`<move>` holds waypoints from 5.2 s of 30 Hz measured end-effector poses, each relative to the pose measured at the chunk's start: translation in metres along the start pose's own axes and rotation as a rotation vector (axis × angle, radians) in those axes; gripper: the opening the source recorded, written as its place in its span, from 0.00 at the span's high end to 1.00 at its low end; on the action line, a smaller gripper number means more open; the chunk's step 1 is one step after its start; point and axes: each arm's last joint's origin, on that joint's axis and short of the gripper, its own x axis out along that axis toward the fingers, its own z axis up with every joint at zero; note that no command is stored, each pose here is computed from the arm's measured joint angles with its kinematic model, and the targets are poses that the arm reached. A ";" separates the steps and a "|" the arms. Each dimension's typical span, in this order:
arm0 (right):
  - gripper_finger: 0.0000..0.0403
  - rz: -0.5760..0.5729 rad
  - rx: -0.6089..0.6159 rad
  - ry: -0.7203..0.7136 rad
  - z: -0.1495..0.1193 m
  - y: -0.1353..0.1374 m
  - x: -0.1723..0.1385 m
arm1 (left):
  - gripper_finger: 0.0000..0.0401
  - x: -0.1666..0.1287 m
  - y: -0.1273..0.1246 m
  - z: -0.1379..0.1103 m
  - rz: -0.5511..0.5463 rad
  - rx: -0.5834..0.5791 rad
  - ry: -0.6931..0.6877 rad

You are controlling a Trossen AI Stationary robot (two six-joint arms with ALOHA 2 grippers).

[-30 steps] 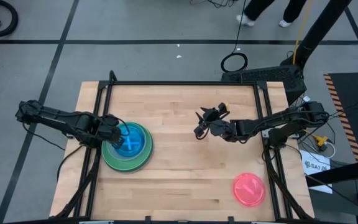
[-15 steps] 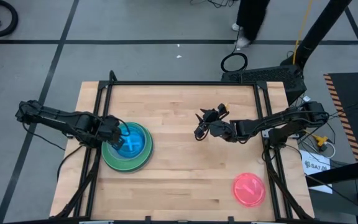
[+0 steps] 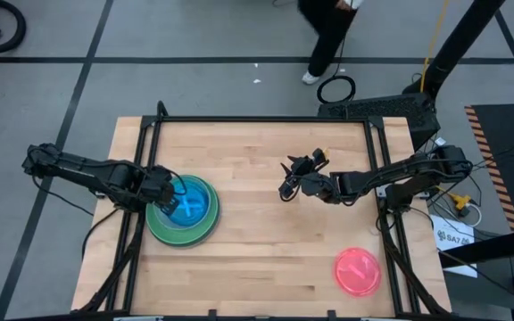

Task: Stack plastic plates
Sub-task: Stack the light blue plate on top of the light blue plate, then stack the light pink plate on top of the light blue plate

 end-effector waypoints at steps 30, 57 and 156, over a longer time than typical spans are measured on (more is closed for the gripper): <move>0.64 0.001 0.001 0.000 0.000 0.000 0.000 | 0.79 0.012 -0.011 0.003 0.094 -0.030 0.013; 0.64 0.048 0.009 0.006 0.000 0.002 0.000 | 0.45 0.012 -0.017 0.005 0.027 0.005 -0.015; 0.91 0.039 0.236 1.452 -0.091 0.089 -0.116 | 0.45 -0.001 -0.055 0.028 -0.062 0.528 -0.598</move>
